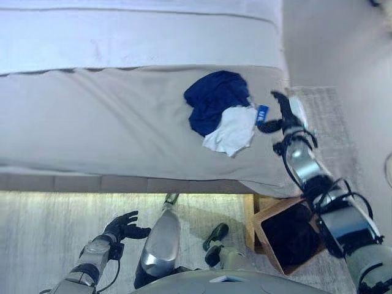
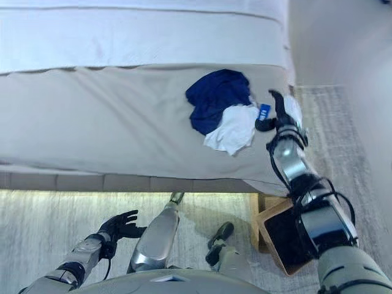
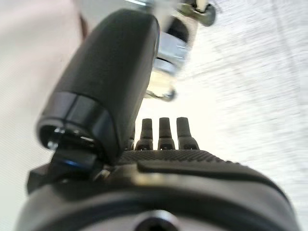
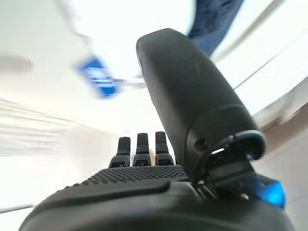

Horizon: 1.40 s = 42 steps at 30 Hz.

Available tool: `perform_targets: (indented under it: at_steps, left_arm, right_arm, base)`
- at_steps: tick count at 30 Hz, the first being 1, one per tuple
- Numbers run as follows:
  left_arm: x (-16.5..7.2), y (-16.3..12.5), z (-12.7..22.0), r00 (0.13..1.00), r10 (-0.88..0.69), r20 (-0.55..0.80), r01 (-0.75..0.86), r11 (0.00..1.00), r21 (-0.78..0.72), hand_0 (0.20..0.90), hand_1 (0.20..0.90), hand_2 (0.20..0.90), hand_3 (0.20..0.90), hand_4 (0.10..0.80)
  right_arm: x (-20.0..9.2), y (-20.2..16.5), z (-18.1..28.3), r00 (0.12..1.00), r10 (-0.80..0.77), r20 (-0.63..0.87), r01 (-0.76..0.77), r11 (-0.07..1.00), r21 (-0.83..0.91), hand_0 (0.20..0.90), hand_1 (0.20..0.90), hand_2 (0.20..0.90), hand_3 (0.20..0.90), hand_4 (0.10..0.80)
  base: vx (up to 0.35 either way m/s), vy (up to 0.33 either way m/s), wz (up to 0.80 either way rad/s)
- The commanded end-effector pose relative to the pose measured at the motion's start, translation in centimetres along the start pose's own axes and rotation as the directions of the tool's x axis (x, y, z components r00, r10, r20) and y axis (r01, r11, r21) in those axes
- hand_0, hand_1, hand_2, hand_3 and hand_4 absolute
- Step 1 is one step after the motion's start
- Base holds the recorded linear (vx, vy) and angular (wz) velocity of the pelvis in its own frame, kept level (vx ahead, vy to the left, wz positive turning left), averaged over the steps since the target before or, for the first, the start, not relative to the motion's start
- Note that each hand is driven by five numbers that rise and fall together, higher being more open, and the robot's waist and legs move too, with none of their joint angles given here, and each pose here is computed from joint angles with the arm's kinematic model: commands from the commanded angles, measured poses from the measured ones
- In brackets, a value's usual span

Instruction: Pick up the clothes from the bed and place them into the basket

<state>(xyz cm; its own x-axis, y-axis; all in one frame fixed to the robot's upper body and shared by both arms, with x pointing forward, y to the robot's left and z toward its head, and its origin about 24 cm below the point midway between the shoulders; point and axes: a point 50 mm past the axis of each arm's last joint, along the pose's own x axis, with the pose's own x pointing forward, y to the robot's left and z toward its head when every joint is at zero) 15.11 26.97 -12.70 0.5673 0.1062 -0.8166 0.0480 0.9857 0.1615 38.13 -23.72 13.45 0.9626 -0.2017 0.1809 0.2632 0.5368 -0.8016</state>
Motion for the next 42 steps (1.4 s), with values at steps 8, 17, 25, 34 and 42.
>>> perform_targets:
  at_steps: [8,17,25,34,42]
  left_arm:
    - [-1.0,0.2,-2.3,0.999,-0.03,0.017,0.03,0.999,-0.035,0.9,0.9,0.9,0.9,0.8]
    - [-1.1,0.7,-1.2,0.994,-0.05,0.097,0.056,0.996,-0.063,0.9,0.9,0.9,0.9,0.8]
    - [-1.6,1.8,-0.3,0.987,-0.04,0.156,0.054,0.995,-0.086,0.9,0.9,0.9,0.9,0.8]
    - [-1.8,3.5,1.3,0.983,-0.004,0.181,0.02,0.996,-0.084,0.9,0.9,0.9,0.9,0.8]
    - [-2.5,5.5,-0.4,0.983,0.127,0.134,-0.116,0.989,-0.088,0.9,0.9,0.9,0.9,0.8]
  right_arm:
    - [3.7,-8.7,9.5,0.927,-0.274,0.255,0.32,0.934,-0.16,0.9,0.9,0.9,0.9,0.8]
    - [5.6,-11.3,6.5,0.975,-0.211,-0.077,0.153,0.876,-0.457,0.9,0.9,0.9,0.9,0.8]
    - [4.2,-17.3,1.6,0.799,-0.402,-0.447,0.028,0.767,-0.64,0.9,0.9,0.9,0.9,0.8]
    - [4.9,-18.2,4.0,0.846,-0.508,-0.162,0.323,0.73,-0.602,0.3,0.3,0.3,0.2,0.1]
    - [1.5,-21.6,17.1,0.534,-0.728,0.43,0.793,0.608,0.046,0.3,0.3,0.3,0.2,0.1]
  base:
    - [-0.003,0.021,0.24]
    - [-0.024,0.048,0.2]
    - [-0.05,-0.006,0.11]
    - [-0.031,-0.065,-0.02]
    - [-0.017,-0.111,-0.35]
